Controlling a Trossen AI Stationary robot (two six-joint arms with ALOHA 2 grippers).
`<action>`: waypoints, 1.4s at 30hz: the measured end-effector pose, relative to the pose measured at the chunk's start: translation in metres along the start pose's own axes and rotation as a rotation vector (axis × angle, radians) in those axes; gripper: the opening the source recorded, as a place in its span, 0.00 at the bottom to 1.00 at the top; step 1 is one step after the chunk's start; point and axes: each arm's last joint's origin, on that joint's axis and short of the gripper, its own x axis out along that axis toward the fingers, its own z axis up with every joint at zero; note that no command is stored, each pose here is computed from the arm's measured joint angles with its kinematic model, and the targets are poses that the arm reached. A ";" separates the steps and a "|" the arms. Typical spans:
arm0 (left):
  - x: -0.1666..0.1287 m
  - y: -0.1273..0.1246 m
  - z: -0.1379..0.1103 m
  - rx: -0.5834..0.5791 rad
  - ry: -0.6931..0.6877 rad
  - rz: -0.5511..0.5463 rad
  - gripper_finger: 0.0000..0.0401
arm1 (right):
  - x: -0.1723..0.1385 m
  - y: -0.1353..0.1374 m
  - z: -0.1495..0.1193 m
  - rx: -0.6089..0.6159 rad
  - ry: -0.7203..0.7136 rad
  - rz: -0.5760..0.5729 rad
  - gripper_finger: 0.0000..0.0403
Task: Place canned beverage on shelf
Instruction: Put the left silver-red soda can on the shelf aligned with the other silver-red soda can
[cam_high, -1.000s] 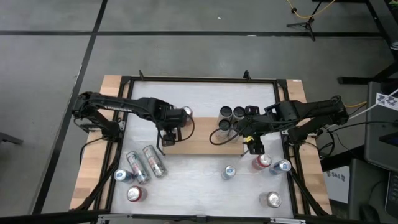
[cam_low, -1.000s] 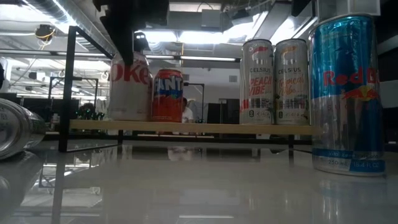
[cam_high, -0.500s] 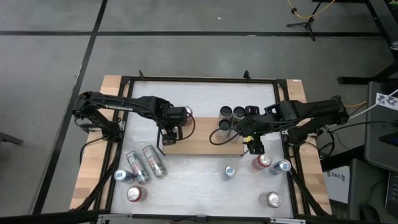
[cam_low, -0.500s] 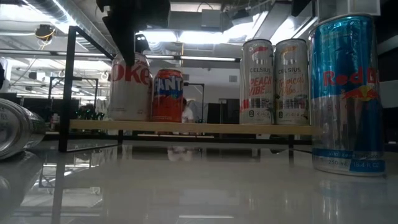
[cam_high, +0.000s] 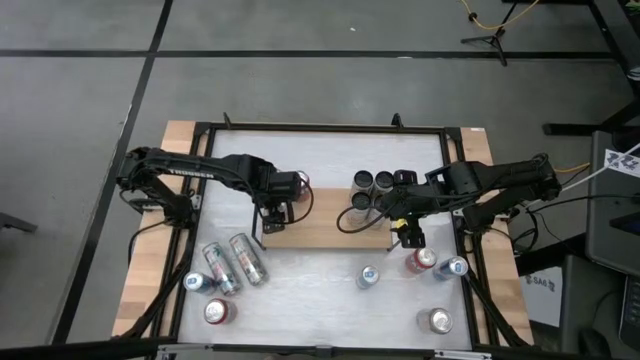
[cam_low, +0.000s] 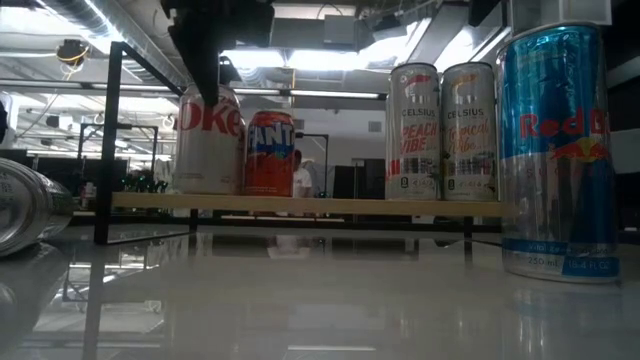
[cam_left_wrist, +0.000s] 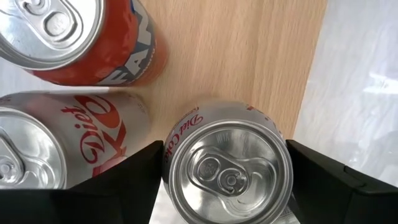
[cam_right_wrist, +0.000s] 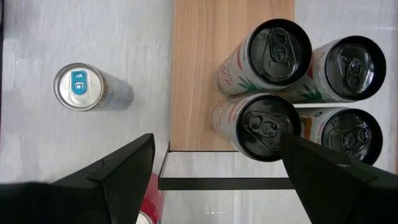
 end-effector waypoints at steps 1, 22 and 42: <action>0.000 0.000 0.000 -0.002 0.003 0.001 0.72 | 0.000 0.000 0.000 0.000 0.000 0.000 0.85; 0.000 0.000 -0.001 0.015 0.011 -0.009 0.72 | 0.000 0.000 0.000 0.000 0.000 0.000 0.85; 0.002 -0.001 -0.001 -0.009 0.018 -0.007 0.91 | 0.000 0.000 0.000 0.000 0.000 0.000 0.85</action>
